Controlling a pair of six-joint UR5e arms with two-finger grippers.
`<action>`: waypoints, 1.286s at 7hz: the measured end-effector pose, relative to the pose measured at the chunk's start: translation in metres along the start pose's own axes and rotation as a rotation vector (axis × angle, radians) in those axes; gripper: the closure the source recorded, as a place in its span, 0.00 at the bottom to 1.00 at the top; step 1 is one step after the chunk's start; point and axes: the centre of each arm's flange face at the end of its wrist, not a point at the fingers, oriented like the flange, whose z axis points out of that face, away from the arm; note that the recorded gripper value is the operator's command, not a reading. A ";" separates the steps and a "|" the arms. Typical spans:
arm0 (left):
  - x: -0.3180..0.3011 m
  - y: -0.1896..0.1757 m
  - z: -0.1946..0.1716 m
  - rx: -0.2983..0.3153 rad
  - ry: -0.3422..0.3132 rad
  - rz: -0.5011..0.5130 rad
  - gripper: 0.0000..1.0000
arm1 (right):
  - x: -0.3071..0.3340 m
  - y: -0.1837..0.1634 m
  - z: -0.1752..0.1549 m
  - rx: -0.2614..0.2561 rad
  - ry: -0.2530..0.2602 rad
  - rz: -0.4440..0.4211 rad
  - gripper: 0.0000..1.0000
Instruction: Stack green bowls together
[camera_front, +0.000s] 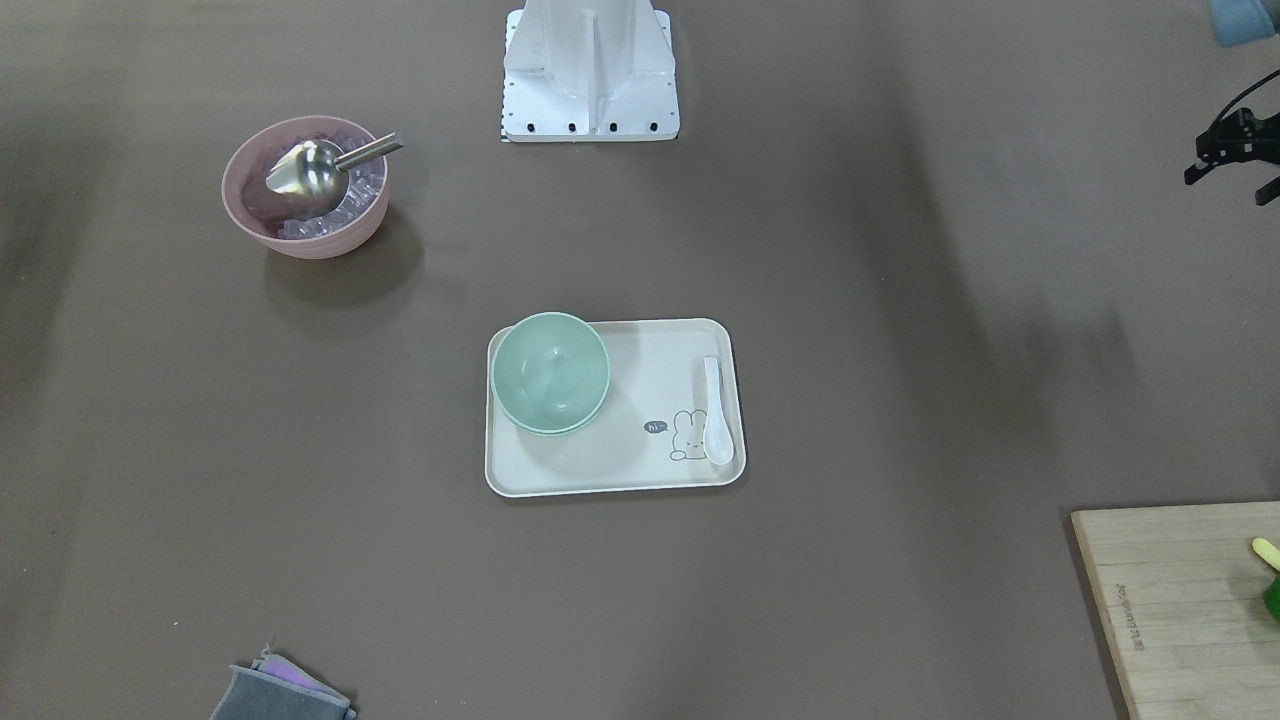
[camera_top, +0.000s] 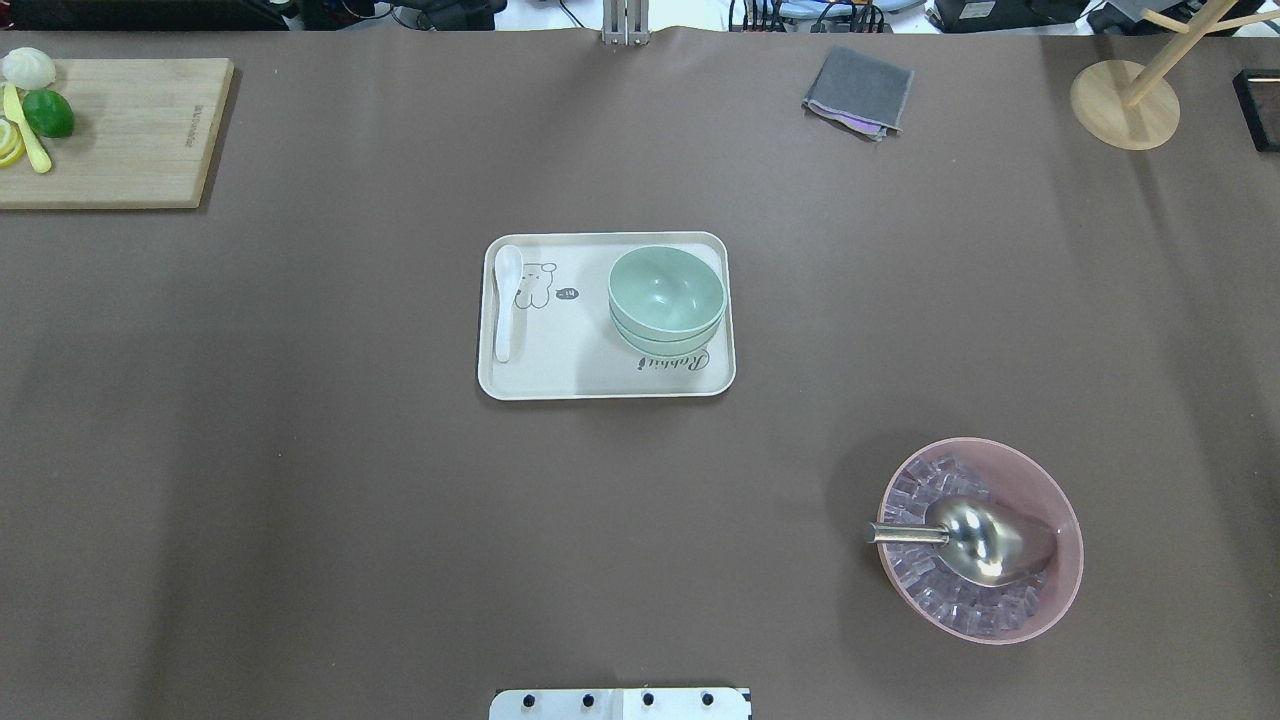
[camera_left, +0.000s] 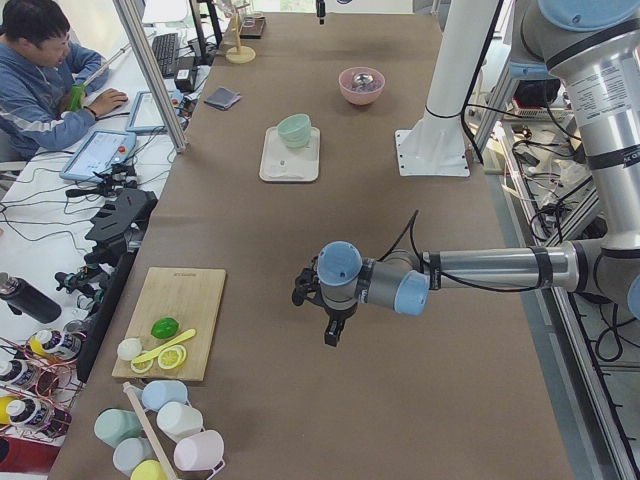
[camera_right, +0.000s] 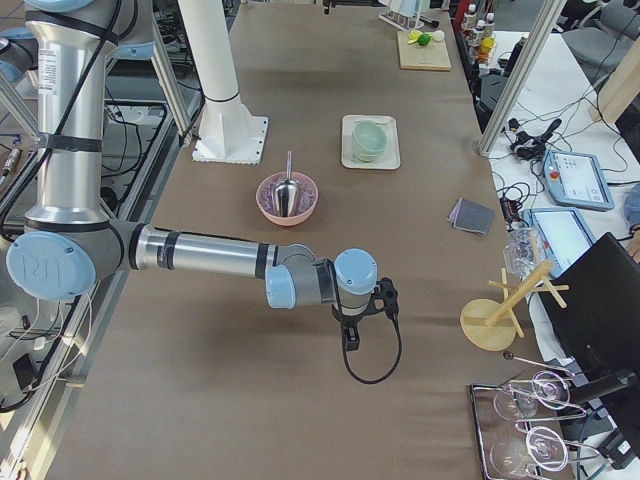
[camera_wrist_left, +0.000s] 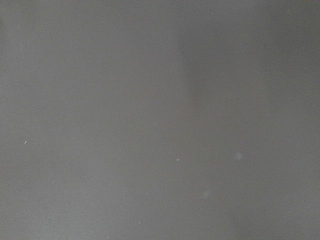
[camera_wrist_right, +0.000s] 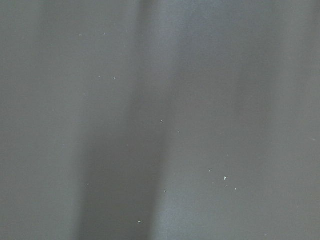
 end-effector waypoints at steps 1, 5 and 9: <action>-0.009 0.005 0.001 0.001 0.006 -0.006 0.02 | -0.001 -0.002 -0.001 -0.008 0.001 0.004 0.00; -0.002 -0.036 -0.015 -0.024 -0.035 -0.033 0.02 | -0.009 -0.001 -0.016 0.007 0.001 0.002 0.00; 0.014 -0.055 -0.044 -0.103 -0.142 -0.084 0.02 | -0.023 0.000 -0.020 -0.031 0.004 -0.031 0.00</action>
